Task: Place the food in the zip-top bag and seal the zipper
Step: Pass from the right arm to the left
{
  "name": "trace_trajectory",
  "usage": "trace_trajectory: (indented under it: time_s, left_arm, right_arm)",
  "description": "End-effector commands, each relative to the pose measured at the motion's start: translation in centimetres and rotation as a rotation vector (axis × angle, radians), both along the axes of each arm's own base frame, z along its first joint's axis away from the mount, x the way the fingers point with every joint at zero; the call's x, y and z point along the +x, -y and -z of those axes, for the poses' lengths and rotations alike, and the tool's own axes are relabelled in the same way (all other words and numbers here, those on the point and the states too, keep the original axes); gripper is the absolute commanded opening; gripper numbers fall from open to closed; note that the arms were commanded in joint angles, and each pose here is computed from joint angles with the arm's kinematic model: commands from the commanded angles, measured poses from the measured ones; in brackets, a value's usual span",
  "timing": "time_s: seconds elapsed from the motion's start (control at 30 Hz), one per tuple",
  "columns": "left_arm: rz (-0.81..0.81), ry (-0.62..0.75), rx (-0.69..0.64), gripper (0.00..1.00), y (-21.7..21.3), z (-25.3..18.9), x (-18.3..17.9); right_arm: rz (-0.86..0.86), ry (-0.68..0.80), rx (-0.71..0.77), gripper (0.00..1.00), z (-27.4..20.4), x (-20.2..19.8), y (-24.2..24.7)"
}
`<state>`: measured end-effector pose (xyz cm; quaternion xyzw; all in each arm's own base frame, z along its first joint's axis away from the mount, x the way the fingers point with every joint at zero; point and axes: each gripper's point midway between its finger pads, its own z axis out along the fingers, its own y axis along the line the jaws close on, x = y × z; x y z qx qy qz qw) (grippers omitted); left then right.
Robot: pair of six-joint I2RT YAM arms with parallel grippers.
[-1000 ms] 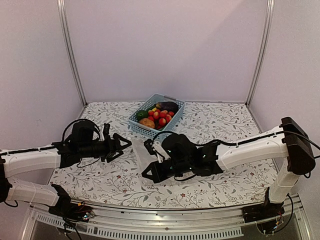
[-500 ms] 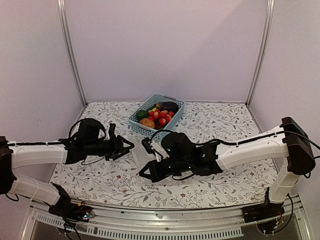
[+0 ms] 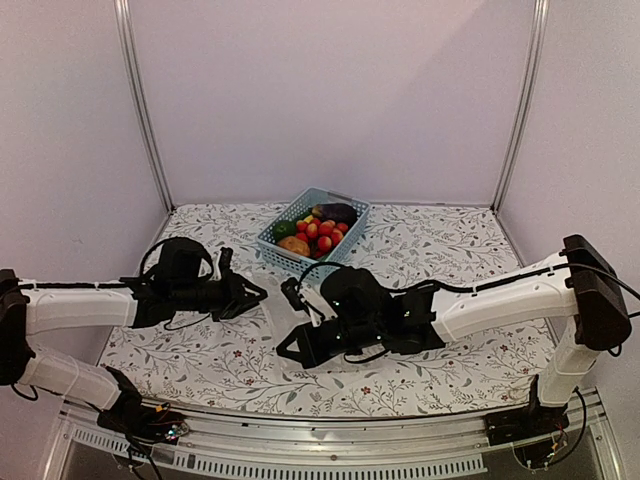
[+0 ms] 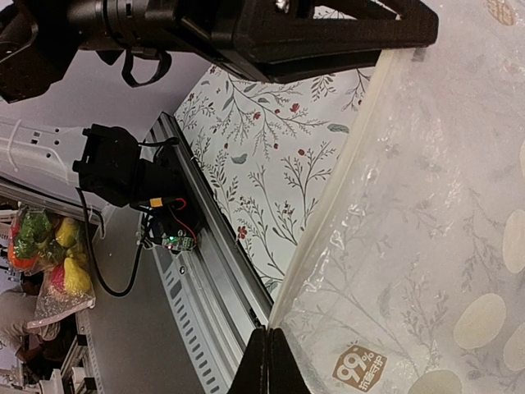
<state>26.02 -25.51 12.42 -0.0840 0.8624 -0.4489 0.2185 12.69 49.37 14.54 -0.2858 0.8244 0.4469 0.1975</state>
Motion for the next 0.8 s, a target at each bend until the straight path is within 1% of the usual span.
trace_trajectory:
  time_s: [0.0, 0.07, 0.13, 0.27, 0.3, 0.33, 0.43, 0.5, 0.6, 0.7, 0.77]
  left_arm:
    - [0.008, 0.025, -0.013, 0.19, 0.6, -0.8, 0.3]
    - [-0.002, 0.028, -0.009, 0.18, 0.5, -0.9, 0.4]
    - [-0.008, 0.028, -0.006, 0.14, 0.4, -0.8, 0.5]
    - [0.012, 0.031, 0.003, 0.00, 0.5, -0.8, 0.3]
    - [0.024, 0.031, 0.015, 0.00, 0.5, -0.8, 0.2]
    - [0.039, 0.035, 0.021, 0.00, 0.6, -0.9, 0.0]
    - [0.081, 0.078, 0.039, 0.00, 0.4, -1.8, -0.6]
    - [0.118, 0.135, 0.062, 0.00, 0.3, -2.9, -1.0]
    - [0.212, 0.232, 0.125, 0.00, 0.0, -5.2, -1.9]
    - [0.327, 0.327, 0.162, 0.00, 0.3, -8.1, -2.9]
    - [0.392, 0.357, 0.190, 0.00, 0.5, -9.3, -3.5]
  right_arm:
    - [-0.012, 0.031, 0.018, 0.00, -0.8, -0.2, -0.8]
    - [-0.012, 0.033, 0.015, 0.00, -0.8, -0.3, -0.8]
    - [-0.015, 0.039, 0.011, 0.00, -0.8, -0.4, -0.8]
    - [-0.017, 0.043, 0.008, 0.00, -1.0, -0.4, -0.8]
    - [-0.016, 0.043, 0.005, 0.00, -0.9, -0.4, -0.7]
    - [-0.014, 0.045, 0.000, 0.03, -0.8, -0.4, -0.6]
    - [0.009, 0.064, -0.002, 0.27, -1.3, -0.1, 0.1]
    - [0.018, 0.091, -0.017, 0.37, -1.9, 0.1, 0.8]
    - [0.035, 0.147, -0.079, 0.44, -2.7, 0.6, 2.5]
    - [0.055, 0.219, -0.098, 0.52, -4.8, 1.1, 4.4]
    - [0.094, 0.275, -0.104, 0.59, -6.6, 1.9, 5.8]
